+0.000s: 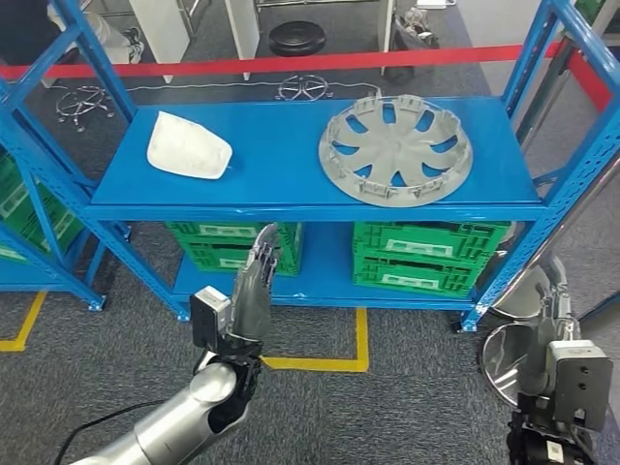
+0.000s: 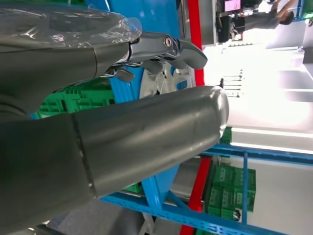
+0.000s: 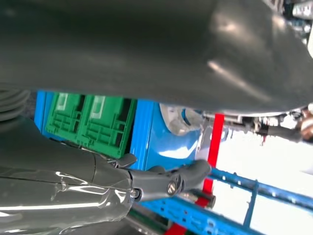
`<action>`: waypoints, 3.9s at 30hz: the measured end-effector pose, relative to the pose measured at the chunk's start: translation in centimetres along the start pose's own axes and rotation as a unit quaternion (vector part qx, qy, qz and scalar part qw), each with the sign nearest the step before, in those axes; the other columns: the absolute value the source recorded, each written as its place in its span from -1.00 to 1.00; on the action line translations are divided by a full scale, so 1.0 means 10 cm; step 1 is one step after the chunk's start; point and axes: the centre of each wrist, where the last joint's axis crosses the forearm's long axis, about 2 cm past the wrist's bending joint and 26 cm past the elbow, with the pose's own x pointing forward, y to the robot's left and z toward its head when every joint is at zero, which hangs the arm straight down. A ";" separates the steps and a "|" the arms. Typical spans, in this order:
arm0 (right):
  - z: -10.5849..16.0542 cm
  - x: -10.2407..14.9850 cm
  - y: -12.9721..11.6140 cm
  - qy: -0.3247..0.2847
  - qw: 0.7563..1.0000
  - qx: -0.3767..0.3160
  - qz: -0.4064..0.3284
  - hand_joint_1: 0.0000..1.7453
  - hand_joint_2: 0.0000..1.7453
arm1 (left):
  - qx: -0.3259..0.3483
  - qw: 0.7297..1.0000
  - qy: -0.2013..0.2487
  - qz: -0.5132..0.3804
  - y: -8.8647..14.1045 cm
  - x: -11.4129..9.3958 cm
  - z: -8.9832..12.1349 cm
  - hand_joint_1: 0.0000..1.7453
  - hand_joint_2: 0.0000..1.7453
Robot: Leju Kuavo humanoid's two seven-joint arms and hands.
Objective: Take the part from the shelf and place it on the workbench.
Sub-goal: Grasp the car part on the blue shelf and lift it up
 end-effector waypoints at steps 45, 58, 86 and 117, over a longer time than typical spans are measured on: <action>-0.21 -0.05 -0.08 0.104 0.990 0.094 0.035 -1.00 1.00 | 0.003 1.000 0.006 0.000 -0.01 0.00 0.04 -1.00 -1.00; -0.31 -0.10 -0.19 0.128 0.983 0.110 0.065 -1.00 1.00 | 0.000 1.000 0.003 0.000 -0.01 0.01 0.03 -1.00 -1.00; -1.28 -0.27 -0.70 0.152 0.917 0.241 0.278 -1.00 1.00 | -0.001 1.000 -0.024 0.013 -0.01 0.04 -0.09 -1.00 -1.00; -1.24 -0.24 0.00 0.082 0.865 0.421 0.261 -1.00 1.00 | 0.003 0.999 -0.032 0.013 -0.01 0.04 -0.09 -1.00 -1.00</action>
